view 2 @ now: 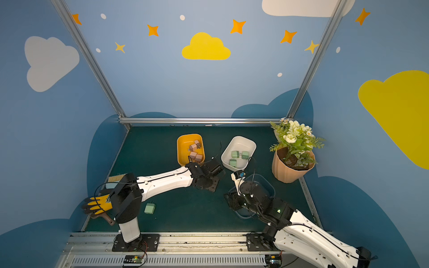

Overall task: Place the plugs by color into the storage box
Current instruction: Place the plug in the storage box.

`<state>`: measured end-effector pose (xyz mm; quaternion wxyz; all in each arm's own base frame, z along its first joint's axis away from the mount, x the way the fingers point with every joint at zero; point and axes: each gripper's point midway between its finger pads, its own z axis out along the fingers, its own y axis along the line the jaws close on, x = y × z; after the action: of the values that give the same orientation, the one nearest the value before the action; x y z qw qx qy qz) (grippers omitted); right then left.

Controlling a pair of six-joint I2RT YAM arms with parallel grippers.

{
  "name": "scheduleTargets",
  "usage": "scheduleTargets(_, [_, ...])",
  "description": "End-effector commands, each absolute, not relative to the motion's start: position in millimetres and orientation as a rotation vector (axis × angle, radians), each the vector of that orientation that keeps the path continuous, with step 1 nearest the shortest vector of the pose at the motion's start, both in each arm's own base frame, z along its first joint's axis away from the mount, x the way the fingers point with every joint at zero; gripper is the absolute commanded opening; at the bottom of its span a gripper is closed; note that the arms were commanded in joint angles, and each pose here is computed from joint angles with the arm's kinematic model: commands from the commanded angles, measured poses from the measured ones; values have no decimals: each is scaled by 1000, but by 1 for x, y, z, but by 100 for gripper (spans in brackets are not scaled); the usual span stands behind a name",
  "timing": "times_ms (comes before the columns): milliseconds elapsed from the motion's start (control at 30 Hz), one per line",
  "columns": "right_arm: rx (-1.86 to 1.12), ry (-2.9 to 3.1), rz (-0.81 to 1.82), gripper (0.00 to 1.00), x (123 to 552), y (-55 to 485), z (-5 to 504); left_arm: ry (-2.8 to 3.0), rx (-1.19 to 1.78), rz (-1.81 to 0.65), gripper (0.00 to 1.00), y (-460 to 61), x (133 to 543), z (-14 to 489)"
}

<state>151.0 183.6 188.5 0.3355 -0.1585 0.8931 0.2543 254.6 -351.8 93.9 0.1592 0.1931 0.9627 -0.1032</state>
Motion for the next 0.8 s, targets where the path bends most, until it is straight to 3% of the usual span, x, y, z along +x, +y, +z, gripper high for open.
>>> scheduleTargets(0, [-279,2426,573,58,141,147,185,2723,652,-397,36,-376,253,105])
scheduleTargets(767, [332,2431,478,61,123,61,172,2550,996,-659,36,-498,232,99])
